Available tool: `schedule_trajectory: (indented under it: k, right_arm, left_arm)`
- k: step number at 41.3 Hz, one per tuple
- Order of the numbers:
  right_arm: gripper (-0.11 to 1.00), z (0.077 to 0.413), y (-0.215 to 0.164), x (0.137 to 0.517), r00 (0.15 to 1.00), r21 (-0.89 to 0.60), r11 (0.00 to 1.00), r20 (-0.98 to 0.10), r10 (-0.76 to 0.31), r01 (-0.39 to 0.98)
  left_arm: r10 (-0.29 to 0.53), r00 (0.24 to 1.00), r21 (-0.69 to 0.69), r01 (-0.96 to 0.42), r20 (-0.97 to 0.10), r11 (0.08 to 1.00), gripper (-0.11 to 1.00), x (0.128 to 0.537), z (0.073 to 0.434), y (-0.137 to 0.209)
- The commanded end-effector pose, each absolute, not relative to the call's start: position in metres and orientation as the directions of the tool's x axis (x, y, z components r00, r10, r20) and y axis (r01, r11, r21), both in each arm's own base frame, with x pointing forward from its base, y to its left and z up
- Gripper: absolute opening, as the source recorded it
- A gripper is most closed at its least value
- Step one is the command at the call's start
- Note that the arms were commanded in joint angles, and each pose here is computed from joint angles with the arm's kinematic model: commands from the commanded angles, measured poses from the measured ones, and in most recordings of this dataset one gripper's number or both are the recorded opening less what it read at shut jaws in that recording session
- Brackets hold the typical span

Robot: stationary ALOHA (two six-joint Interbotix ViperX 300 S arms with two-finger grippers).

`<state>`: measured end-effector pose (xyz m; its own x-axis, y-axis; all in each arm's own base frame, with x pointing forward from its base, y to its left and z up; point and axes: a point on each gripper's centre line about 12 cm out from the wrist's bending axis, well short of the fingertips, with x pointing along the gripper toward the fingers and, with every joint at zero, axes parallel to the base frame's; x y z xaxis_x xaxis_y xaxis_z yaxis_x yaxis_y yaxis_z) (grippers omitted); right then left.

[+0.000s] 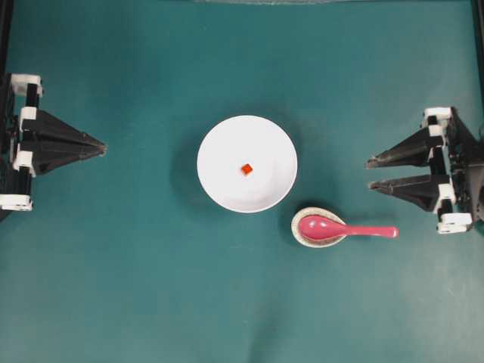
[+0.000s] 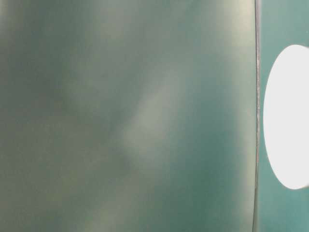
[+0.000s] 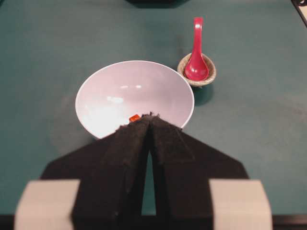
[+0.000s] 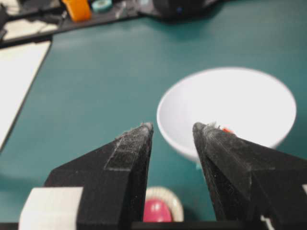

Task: Grip the spoon and scoop the red block from the bowl with right arm.
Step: 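Move the right gripper toward the pink spoon handle in the spoon rest, then close the right gripper on the pink spoon handle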

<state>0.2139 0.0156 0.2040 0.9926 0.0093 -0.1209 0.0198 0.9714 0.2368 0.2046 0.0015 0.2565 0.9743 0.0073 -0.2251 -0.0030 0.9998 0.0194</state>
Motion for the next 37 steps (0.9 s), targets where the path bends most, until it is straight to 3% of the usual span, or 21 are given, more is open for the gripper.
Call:
schedule_trajectory:
  k: [1,15,37]
  right_arm:
    - [0.48,0.198,0.02,0.216,0.993,0.256,0.967,-0.119,0.013,0.018]
    - [0.48,0.16,0.044,0.216,0.983,0.319,0.946,-0.183,0.006,0.054]
    - [0.48,0.112,0.077,0.22,0.947,0.268,0.955,-0.319,-0.04,0.131]
  left_arm:
    - [0.01,0.98,0.022,-0.006,-0.2,1.0,0.0,0.207,0.266,0.002]
    - [0.01,0.98,0.024,-0.006,-0.198,1.0,0.0,0.207,0.266,0.002]
    - [0.01,0.98,0.024,-0.006,-0.2,1.0,0.0,0.207,0.266,0.002]
